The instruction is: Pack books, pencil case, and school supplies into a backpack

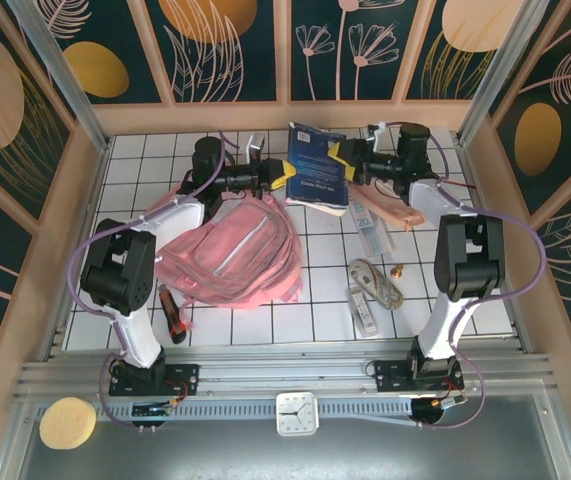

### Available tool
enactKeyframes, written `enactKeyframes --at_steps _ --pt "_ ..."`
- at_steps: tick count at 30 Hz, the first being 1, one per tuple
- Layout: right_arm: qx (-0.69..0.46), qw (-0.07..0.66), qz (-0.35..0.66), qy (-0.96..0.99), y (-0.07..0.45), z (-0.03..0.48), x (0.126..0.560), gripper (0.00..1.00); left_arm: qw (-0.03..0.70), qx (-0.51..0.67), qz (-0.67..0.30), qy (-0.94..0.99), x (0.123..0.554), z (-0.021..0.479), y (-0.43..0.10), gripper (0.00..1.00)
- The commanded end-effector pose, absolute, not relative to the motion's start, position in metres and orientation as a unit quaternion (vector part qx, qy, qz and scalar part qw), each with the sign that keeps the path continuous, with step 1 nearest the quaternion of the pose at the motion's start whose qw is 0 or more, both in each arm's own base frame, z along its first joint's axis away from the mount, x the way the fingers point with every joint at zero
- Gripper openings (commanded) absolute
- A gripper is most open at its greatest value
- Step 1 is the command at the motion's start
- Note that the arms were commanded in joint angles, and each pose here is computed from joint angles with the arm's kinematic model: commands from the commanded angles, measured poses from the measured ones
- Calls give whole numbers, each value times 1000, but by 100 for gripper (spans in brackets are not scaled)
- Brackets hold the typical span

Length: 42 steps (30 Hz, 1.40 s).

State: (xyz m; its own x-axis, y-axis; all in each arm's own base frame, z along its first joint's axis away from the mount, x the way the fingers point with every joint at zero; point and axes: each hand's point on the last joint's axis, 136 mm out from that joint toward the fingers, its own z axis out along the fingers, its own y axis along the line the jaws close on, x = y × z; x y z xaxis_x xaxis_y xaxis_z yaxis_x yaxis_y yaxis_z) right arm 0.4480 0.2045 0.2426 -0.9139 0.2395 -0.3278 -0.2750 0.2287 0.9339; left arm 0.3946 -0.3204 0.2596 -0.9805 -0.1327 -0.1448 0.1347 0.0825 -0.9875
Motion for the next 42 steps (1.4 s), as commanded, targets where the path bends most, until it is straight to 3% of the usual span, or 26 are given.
enactKeyframes --at_steps 1,8,10,11,13,14,15,16,22,27,29,33,38,42 --pt "-55 229 632 738 204 281 426 55 126 42 -651 748 391 261 -314 0" --pt "-54 228 621 748 203 283 415 0 127 44 -640 756 395 257 -313 0" --pt "-51 229 615 753 202 282 414 0 136 52 -632 761 395 260 -311 0" --pt "-47 231 610 756 201 282 414 0 146 60 -622 767 395 262 -310 6" --pt "-42 236 606 759 200 284 413 0 155 66 -599 783 393 257 -306 23" --pt "-37 242 601 761 198 285 413 0 160 68 -584 793 392 253 -303 51" --pt "-29 248 594 765 196 285 414 0 168 71 -566 804 390 248 -299 96" --pt "-21 251 587 769 193 285 414 0 175 72 -546 816 389 241 -294 99" --pt "42 276 516 810 161 280 410 0 253 111 -311 909 370 186 -233 99" --pt "69 279 486 825 140 276 395 0 253 234 -160 925 319 143 -233 99" --pt "71 275 486 827 138 273 390 0 253 258 -150 920 304 134 -239 99" --pt "73 266 489 828 139 268 386 0 237 281 -152 918 285 122 -246 81" --pt "76 256 494 828 141 261 382 0 193 328 -139 914 257 100 -260 74" --pt "78 252 495 828 142 256 377 0 168 338 -133 916 247 85 -262 62"
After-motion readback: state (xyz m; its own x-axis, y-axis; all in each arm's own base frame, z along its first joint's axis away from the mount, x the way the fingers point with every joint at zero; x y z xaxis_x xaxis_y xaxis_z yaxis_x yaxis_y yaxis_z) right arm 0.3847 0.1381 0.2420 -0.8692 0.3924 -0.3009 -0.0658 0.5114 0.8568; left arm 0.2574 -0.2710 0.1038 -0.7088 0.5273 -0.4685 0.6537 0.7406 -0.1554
